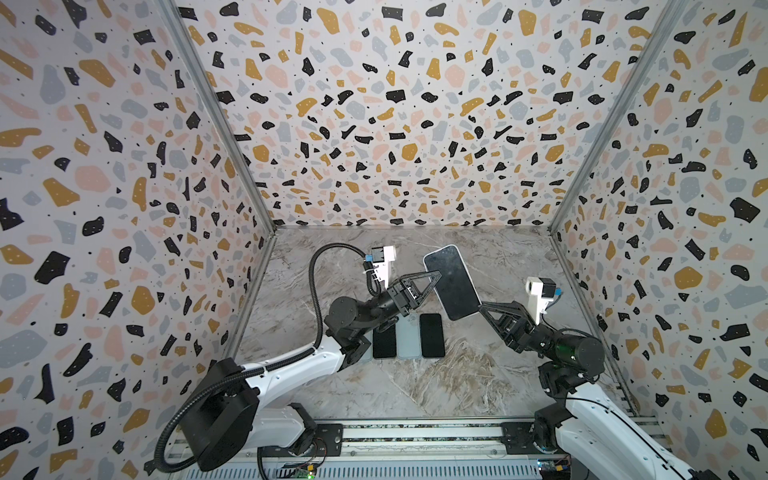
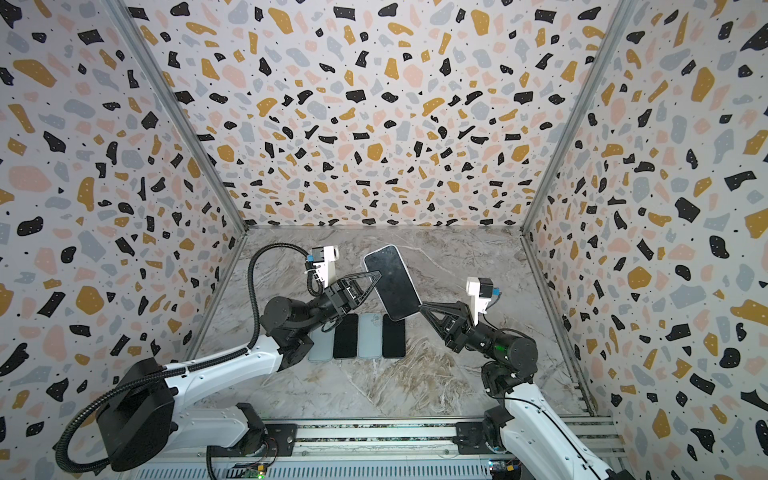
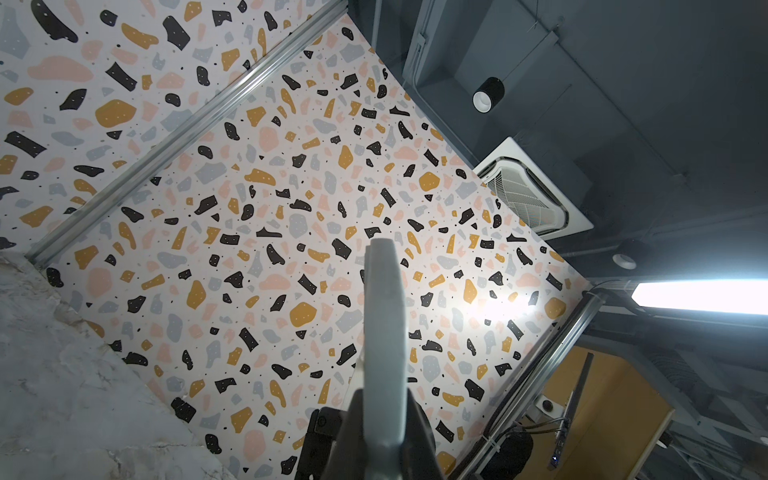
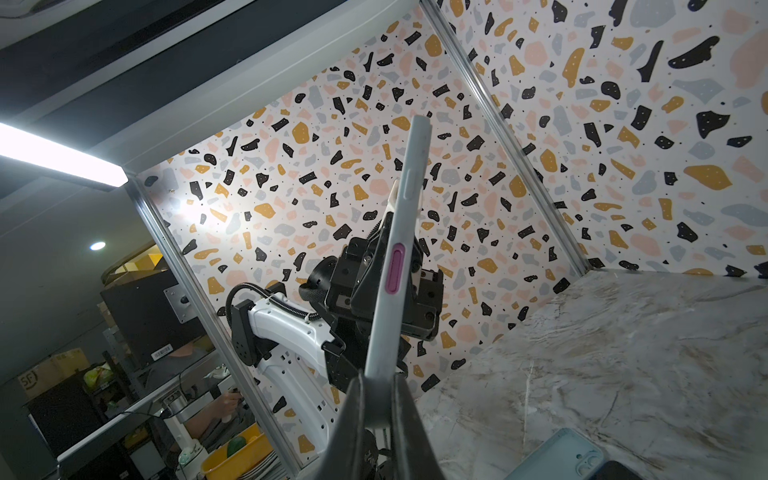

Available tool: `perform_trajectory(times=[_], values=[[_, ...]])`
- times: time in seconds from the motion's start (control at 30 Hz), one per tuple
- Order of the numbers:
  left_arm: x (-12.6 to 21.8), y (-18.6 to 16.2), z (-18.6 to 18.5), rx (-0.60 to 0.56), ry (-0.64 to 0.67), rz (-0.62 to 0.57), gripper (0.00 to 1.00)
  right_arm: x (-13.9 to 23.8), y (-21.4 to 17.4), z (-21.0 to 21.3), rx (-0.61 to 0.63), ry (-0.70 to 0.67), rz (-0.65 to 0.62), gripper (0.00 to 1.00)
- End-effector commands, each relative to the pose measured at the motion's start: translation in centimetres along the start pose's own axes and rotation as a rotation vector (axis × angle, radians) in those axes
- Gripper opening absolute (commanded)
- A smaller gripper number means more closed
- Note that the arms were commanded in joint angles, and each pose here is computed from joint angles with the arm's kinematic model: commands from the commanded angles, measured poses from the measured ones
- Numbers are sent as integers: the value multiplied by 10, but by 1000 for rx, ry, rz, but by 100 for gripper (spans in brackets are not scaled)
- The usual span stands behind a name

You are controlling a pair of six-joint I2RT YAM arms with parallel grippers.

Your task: Take the phone out of the phone case

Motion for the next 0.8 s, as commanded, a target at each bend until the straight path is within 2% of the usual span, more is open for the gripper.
perform_trajectory(times=[0.0, 0.3, 0.77], values=[[-4, 33, -60, -29, -214, -110, 0, -1, -5, 13, 125, 98, 56, 4], [-4, 39, -73, -30, -246, -116, 0, -7, -3, 14, 162, 177, 80, 7], [-7, 36, -69, 9, -255, -105, 0, -7, -3, 24, 220, 240, 97, 9]])
Point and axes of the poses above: each gripper's point midway between its finger pads, its own x axis back along the fingers, its own z axis along the line the jaws close on, y = z × x, the point moved 3 cm from there along x, back along the fingers, and after that the axes turned 7 degrees about -x, right-handed, at the moved point
